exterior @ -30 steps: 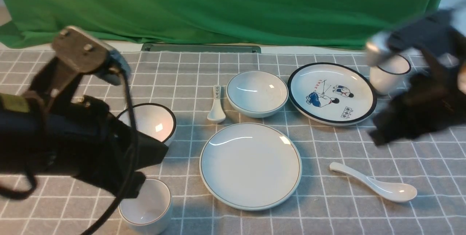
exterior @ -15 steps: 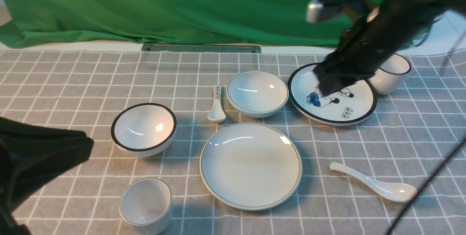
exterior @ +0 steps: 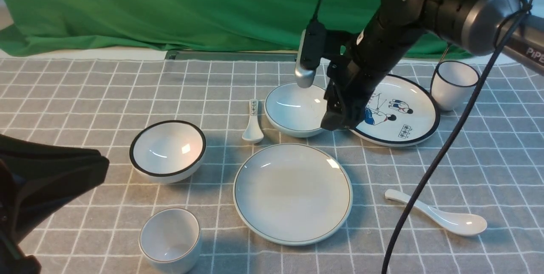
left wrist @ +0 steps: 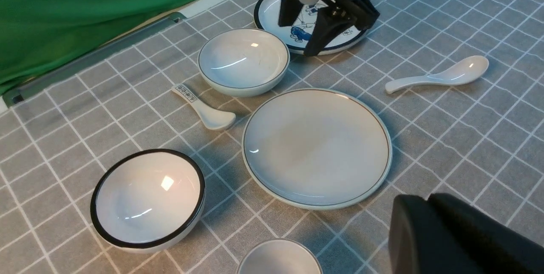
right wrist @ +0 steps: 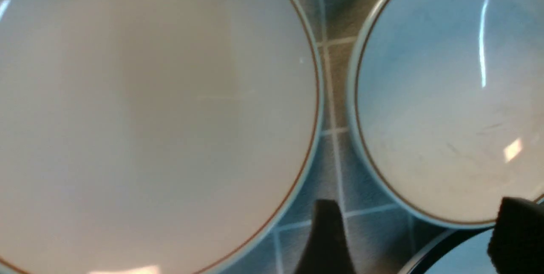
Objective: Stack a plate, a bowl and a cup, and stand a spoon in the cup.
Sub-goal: Use the right arm to grab a blue rice bowl
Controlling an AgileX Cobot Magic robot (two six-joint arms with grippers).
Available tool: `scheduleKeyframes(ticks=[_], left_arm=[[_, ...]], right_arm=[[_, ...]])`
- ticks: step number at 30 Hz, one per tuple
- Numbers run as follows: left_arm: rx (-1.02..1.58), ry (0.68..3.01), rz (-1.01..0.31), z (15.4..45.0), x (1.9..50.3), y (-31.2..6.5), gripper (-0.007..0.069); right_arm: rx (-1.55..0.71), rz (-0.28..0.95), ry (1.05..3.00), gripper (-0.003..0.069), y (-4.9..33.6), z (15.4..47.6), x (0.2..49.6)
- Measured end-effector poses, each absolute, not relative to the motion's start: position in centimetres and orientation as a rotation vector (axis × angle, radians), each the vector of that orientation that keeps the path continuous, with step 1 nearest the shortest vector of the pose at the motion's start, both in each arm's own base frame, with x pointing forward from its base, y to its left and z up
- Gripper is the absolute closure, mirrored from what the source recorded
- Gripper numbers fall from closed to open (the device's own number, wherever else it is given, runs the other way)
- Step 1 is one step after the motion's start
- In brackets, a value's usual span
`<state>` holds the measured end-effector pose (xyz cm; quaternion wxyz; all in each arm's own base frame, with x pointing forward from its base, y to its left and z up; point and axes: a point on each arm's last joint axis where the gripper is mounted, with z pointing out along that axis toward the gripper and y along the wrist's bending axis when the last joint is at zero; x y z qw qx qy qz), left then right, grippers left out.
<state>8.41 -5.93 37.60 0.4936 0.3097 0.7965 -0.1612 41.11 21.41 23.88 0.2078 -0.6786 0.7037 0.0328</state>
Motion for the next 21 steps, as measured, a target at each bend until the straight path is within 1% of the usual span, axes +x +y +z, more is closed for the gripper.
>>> scheduleKeyframes(ticks=[4,7,8,12,18,21], left_arm=[[0.751,1.945,-0.398,37.5,8.3,-5.9,0.0608],[0.753,1.948,-0.399,37.5,8.3,-5.9,0.0608],[0.752,1.948,-0.399,37.5,8.3,-5.9,0.0608],[0.752,1.948,-0.399,37.5,8.3,-5.9,0.0608],[0.752,1.948,-0.399,37.5,8.3,-5.9,0.0608],[0.752,1.948,-0.399,37.5,8.3,-5.9,0.0608]], right_arm=[[-1.933,0.057,1.890,0.0114,21.7,22.5,41.9],[-1.952,0.055,1.884,0.0113,21.8,21.6,42.1],[-1.981,0.054,1.870,0.0113,21.9,20.7,42.3],[-2.028,0.040,1.828,0.0113,22.0,19.5,42.7],[-2.062,-0.018,1.730,0.0114,22.2,19.1,43.2],[-2.084,-0.037,1.695,0.0143,22.3,18.5,43.5]])
